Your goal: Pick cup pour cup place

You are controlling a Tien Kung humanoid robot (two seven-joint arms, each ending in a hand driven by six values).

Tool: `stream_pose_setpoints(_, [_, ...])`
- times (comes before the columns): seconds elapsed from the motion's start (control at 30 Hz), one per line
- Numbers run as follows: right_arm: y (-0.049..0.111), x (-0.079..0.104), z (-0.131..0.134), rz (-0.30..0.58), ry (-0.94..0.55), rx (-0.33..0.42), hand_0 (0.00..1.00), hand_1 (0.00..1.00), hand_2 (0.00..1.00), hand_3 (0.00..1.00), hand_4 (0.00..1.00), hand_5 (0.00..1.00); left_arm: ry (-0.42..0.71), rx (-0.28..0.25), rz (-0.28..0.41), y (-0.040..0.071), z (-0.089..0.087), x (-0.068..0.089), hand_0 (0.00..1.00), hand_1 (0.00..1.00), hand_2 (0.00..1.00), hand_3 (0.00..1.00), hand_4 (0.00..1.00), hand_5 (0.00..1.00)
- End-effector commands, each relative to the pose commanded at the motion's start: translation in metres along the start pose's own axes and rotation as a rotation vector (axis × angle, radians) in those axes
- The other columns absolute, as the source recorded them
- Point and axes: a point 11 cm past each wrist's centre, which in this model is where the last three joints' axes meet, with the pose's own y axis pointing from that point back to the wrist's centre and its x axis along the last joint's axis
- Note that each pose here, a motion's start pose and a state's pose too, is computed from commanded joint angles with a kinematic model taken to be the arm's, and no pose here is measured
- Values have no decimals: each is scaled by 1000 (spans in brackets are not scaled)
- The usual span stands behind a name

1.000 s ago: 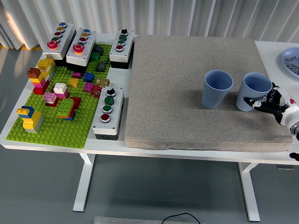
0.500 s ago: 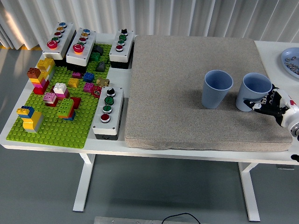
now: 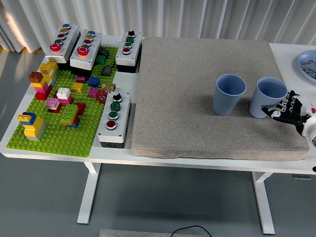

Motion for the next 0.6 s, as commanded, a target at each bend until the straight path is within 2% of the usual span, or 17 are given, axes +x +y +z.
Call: stream_pose_setpoints(0.6, [39, 13, 6, 0, 34, -3, 930, 883, 963, 948, 855, 262, 5, 8, 8, -1, -5, 5, 730, 777, 821, 686, 504, 956])
